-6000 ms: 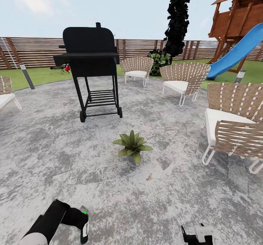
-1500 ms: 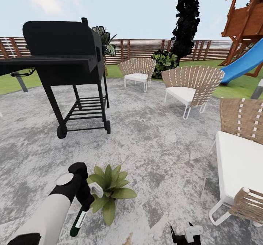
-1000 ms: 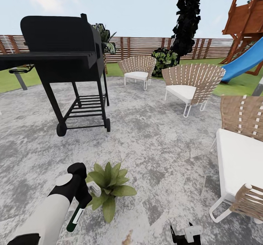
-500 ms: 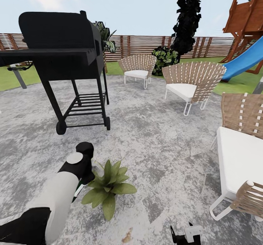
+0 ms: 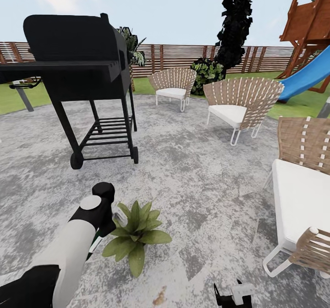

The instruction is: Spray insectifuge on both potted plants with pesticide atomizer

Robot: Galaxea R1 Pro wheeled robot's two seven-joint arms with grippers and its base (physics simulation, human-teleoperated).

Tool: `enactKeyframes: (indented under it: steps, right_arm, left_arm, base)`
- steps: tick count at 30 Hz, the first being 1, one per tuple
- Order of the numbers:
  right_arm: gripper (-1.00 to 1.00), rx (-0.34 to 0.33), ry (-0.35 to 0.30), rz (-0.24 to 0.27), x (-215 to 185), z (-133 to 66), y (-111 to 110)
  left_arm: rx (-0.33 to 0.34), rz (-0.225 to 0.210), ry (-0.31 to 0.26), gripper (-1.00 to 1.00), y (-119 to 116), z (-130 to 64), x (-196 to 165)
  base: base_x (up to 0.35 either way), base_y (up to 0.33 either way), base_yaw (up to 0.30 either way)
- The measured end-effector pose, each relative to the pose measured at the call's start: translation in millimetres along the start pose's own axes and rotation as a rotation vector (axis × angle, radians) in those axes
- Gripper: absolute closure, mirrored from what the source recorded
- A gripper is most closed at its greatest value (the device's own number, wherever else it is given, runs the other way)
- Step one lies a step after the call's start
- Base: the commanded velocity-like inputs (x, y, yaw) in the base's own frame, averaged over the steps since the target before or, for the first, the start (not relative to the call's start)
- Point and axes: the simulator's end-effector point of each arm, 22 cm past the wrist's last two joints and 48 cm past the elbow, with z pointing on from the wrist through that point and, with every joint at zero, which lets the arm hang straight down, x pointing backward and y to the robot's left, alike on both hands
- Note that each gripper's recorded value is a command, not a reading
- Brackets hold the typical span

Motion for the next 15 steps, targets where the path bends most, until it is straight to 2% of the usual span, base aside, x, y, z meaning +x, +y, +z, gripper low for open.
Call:
enactKeyframes:
  steps: [3, 11, 15]
  right_arm:
    - [-1.00, 0.000, -0.001, 0.000, -0.3, -0.1, -0.1]
    - [-1.00, -0.001, -0.001, 0.001, -0.3, 0.1, 1.0]
    - [-1.00, -0.001, -0.001, 0.002, -0.4, 0.2, 1.0]
  left_arm:
    - [0.003, 0.002, 0.002, 1.00, -1.3, 0.7, 0.0]
    - [0.005, 0.004, 0.001, 1.00, -2.9, 1.0, -1.3]
    - [0.010, 0.001, 0.011, 1.00, -3.4, 5.5, 3.3]
  base:
    - [0.123, -0.184, 0.056]
    - [0.021, -0.257, 0.234]
    - [-0.071, -0.089, 0.024]
